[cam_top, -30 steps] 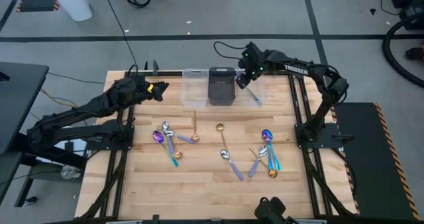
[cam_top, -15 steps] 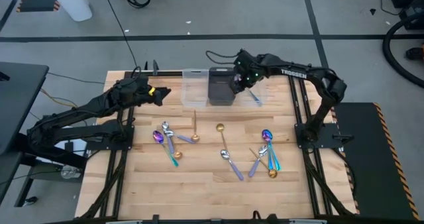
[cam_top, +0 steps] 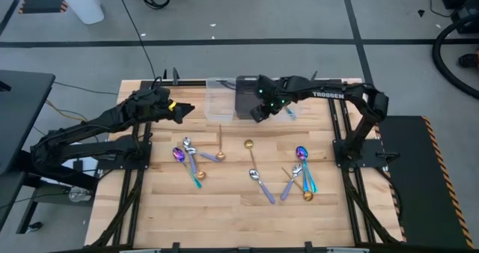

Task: Sort silverware by color (type)
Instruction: Put the gold spoon into the black bin

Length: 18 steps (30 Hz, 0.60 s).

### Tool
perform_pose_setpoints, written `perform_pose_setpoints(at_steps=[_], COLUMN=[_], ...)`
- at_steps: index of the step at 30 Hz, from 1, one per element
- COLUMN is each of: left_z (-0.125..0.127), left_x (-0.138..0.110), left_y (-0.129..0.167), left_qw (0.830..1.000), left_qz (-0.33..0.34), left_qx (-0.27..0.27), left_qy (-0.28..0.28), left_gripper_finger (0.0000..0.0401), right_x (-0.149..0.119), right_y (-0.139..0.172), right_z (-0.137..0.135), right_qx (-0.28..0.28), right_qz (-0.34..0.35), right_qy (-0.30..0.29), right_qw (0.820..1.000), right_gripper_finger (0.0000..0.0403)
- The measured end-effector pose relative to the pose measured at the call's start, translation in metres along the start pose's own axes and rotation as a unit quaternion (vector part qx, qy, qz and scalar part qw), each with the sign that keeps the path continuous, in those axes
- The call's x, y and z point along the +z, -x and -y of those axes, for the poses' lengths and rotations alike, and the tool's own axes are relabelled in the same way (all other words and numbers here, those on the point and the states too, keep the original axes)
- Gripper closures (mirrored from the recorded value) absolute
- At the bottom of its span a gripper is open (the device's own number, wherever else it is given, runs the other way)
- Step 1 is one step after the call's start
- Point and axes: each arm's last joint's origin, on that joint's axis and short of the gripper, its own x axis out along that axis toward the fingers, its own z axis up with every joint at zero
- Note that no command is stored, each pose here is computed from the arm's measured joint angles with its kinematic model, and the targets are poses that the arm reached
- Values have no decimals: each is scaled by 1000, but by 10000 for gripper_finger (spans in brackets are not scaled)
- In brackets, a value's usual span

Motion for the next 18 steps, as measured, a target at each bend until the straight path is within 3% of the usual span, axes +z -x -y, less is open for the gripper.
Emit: perform_pose_setpoints(at_steps=[12,18], left_z=[0,0], left_x=[0,0], left_y=[0,0], left_qw=[1000,1000], left_qz=[-1,-3], left_qx=[-1,1], left_qy=[0,0], left_gripper_finger=[220,220], right_x=[-33,-44], right_y=[-1,-21], right_z=[-46,-69], right_qx=[-24,-6], right_qz=[53,73], right_qy=[-19,-30], right_qw=[998,997], right_gripper_finger=[238,238])
